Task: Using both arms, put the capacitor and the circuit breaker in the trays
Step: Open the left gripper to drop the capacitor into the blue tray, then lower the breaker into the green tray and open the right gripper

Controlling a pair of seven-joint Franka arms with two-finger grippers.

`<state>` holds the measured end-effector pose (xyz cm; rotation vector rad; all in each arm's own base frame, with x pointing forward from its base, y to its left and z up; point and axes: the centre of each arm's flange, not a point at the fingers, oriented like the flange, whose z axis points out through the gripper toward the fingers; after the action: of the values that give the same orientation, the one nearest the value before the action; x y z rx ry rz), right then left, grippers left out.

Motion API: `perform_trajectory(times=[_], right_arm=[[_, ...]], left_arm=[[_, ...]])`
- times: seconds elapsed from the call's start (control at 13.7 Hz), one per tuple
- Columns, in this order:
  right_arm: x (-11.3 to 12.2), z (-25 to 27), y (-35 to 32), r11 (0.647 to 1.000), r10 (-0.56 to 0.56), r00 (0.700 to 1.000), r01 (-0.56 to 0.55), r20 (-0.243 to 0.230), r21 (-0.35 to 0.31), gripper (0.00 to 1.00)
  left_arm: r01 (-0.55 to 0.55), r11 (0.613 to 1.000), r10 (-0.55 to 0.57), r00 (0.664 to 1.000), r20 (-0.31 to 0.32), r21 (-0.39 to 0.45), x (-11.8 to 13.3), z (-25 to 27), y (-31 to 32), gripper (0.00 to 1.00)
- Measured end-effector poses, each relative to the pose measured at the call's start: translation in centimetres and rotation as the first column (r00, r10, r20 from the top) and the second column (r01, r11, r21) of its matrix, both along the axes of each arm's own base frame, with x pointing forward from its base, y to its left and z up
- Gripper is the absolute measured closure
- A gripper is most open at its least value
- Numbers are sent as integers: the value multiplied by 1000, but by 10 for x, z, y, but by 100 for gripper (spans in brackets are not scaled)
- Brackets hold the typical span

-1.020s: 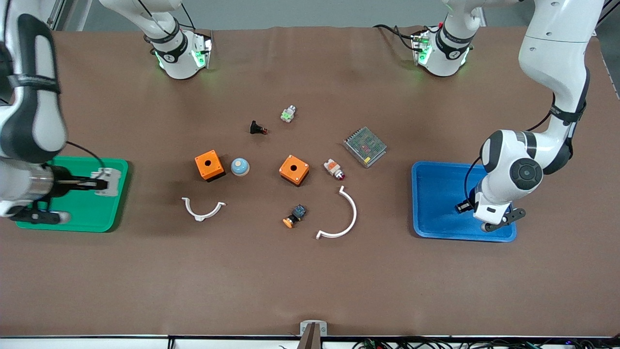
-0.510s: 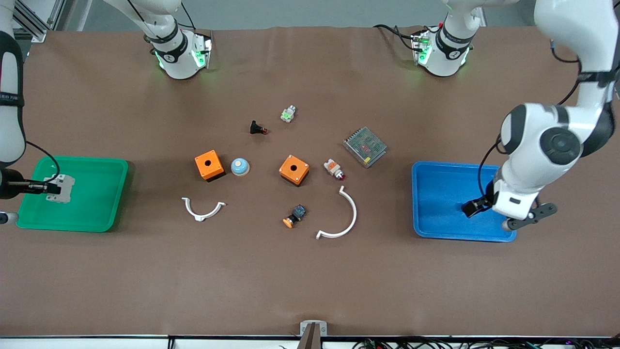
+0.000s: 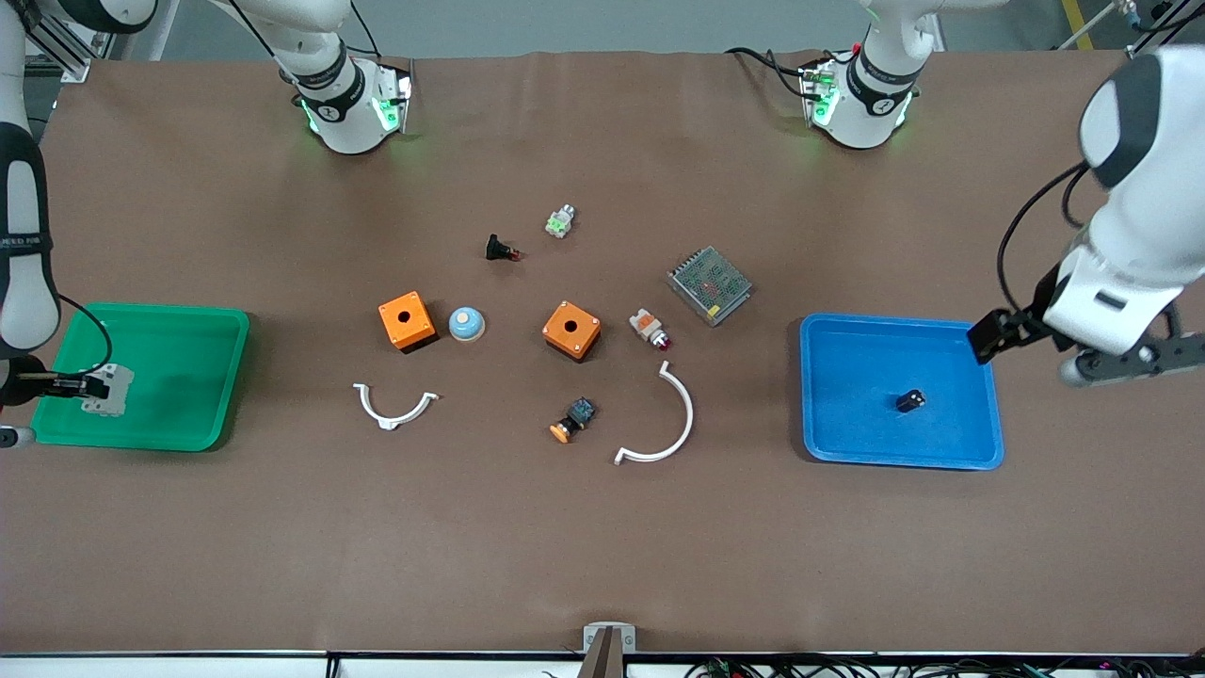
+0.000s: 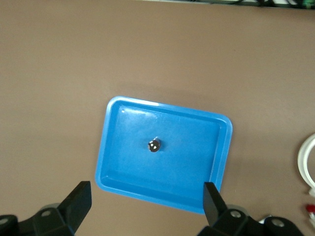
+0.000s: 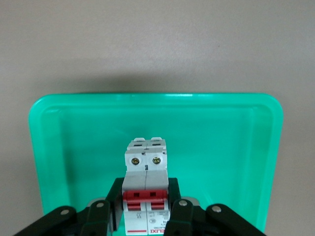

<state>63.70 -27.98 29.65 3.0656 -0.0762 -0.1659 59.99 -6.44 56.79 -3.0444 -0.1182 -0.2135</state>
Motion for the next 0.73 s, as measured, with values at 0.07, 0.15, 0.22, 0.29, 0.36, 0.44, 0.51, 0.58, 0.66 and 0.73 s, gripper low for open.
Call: perform_trajectory(times=[0.07,0.15,0.22,0.29,0.36,0.44,0.51,0.58,0.66,0.73], right_arm=[[2,-10,0,1000,3,1000,-3,6,-3,60],[4,-18,-1,1000,5,1000,-5,13,-6,60],[4,-27,-3,1000,5,1000,-5,18,-8,60],[4,-34,-5,1000,3,1000,-2,15,-8,60],[2,-40,-8,1000,-2,1000,2,9,-5,60],[1,-45,-10,1000,-6,1000,6,4,-3,60],[-1,-48,-12,1000,-8,1000,8,-1,-2,60],[-1,-51,-12,1000,-9,1000,9,-4,-1,60],[-1,-52,-12,1000,-9,1000,9,-6,0,60],[-1,-52,-12,1000,-9,1000,9,-7,1,60]], left_arm=[[35,999,-35,999,2,-7,-11,18,0,0],[69,997,-69,998,-3,-16,-22,33,1,0],[95,995,-95,995,-9,-18,-33,47,2,0],[108,994,-108,994,-17,-16,-44,59,4,0],[114,993,-114,993,-26,-15,-53,68,4,0],[119,993,-119,992,-29,-16,-60,75,3,0],[121,992,-122,992,-37,-16,-66,79,1,0],[123,992,-124,991,-51,-15,-69,80,0,0],[122,992,-122,991,-60,-15,-71,79,0,0],[120,993,-120,991,-63,-15,-71,79,1,0]])
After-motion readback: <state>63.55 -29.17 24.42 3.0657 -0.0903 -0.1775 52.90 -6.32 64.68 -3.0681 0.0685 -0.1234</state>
